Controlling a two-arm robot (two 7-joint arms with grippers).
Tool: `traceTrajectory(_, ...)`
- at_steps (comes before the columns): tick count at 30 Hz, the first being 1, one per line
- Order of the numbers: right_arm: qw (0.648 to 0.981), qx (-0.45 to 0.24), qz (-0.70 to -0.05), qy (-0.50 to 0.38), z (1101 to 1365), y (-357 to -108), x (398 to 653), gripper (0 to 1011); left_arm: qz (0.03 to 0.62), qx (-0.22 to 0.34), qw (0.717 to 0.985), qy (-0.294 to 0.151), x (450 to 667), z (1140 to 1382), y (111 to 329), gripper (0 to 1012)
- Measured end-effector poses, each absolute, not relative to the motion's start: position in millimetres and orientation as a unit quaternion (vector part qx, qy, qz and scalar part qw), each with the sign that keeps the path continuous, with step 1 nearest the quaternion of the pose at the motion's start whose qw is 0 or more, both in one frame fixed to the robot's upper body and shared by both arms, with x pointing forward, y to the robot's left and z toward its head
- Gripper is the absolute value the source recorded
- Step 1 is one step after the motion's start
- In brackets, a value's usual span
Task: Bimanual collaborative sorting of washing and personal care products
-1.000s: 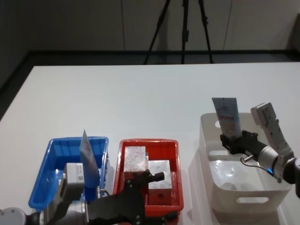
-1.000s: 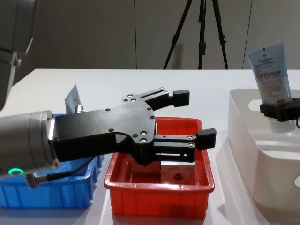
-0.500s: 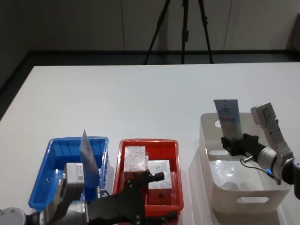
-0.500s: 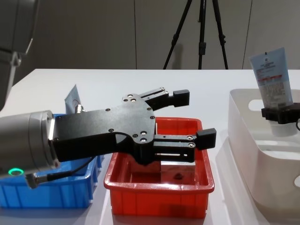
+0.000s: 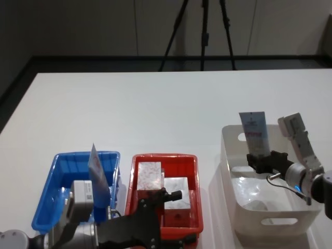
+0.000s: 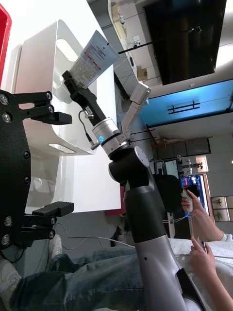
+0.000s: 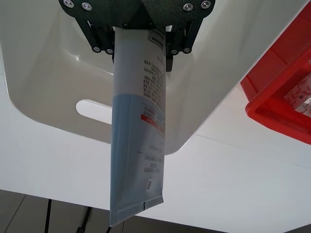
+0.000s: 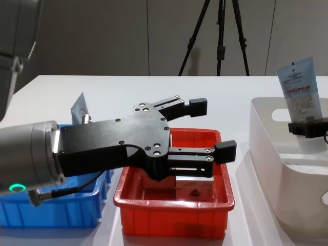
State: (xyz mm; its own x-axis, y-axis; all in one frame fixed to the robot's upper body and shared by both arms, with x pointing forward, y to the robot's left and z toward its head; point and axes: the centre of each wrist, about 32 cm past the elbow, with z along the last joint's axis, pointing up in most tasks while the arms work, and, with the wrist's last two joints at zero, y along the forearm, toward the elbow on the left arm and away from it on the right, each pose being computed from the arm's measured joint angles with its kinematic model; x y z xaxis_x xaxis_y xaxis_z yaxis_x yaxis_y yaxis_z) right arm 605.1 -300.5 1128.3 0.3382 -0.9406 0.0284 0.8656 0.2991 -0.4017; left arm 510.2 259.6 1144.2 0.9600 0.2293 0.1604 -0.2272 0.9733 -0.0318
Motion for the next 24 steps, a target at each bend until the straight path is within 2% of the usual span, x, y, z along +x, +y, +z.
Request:
traceTrajectory(22, 0.794, -0.184, -0.567, 0.124, 1128.8, -297.6, 609.6, 474, 0.115, -0.007, 0.990, -0.082, 510.2, 1144.2, 259.6, 1001)
traceTrajectory(24, 0.794, -0.184, -0.567, 0.123, 1128.9, -297.6, 609.6, 520, 0.115, -0.007, 0.990, -0.082, 510.3, 1144.2, 259.6, 1001)
